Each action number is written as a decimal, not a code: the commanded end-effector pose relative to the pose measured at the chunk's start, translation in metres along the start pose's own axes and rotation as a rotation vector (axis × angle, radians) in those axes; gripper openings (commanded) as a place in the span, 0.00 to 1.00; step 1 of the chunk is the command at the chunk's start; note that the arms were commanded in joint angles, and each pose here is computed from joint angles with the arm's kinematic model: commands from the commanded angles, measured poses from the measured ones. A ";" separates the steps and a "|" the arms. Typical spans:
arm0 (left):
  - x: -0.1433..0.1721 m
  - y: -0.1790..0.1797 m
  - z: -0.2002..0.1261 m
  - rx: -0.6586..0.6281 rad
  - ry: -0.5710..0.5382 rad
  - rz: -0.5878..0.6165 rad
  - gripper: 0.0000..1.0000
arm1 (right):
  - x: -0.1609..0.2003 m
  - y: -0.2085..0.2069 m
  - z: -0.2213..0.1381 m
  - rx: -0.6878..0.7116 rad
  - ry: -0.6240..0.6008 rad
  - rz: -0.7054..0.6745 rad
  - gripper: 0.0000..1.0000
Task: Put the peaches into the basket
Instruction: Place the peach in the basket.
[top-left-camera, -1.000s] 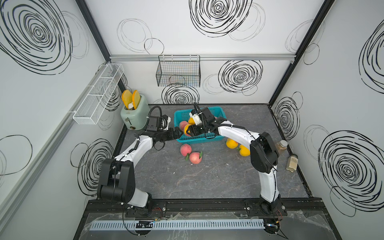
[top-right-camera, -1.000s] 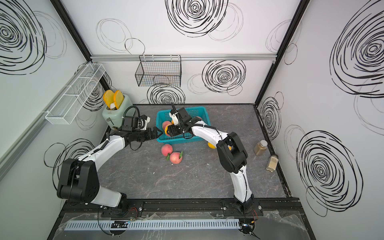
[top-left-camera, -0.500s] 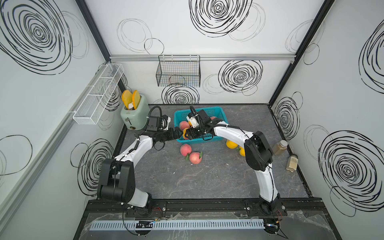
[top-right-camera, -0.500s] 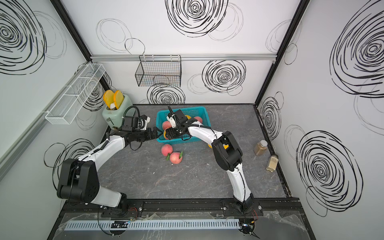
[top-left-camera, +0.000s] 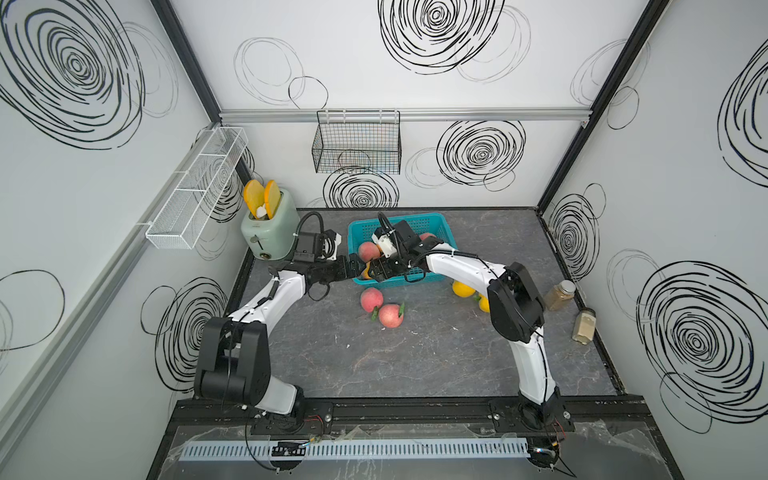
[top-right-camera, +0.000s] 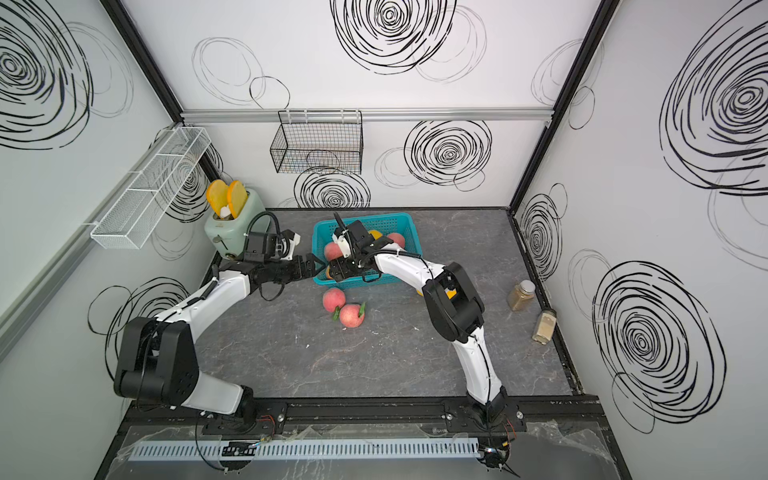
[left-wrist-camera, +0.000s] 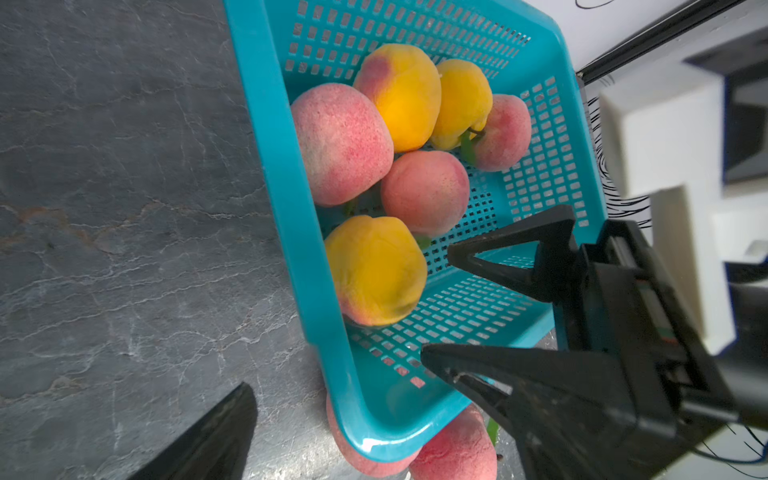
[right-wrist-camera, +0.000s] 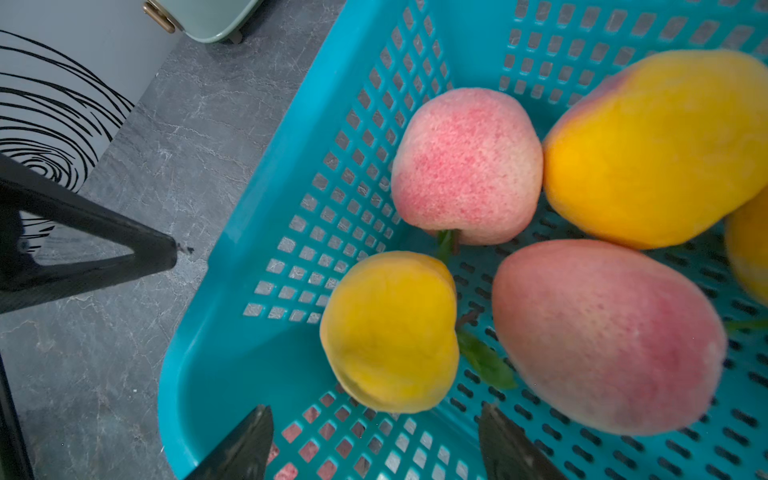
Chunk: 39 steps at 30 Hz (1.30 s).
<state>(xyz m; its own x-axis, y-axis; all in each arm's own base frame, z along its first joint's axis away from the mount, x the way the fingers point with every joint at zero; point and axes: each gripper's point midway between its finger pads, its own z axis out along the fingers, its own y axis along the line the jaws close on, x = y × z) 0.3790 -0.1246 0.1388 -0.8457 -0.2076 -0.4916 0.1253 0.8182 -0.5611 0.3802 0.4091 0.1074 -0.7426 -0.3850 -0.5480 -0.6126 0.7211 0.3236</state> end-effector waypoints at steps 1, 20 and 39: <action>-0.001 -0.003 0.001 0.016 -0.008 0.010 0.98 | -0.012 0.009 -0.010 -0.009 -0.026 -0.021 0.82; -0.002 -0.005 0.000 0.017 -0.012 0.014 0.98 | -0.020 0.015 -0.022 -0.021 -0.054 -0.021 0.82; -0.001 -0.005 -0.001 -0.002 -0.016 0.031 0.98 | -0.025 0.025 -0.057 -0.022 -0.120 -0.033 0.79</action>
<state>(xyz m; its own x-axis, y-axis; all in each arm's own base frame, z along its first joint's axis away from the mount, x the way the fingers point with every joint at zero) 0.3788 -0.1252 0.1383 -0.8458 -0.2051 -0.4925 0.1255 0.8208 -0.5573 0.3745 0.4064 0.1490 -0.7103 -0.3545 -0.6081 -0.6305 0.7045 0.3258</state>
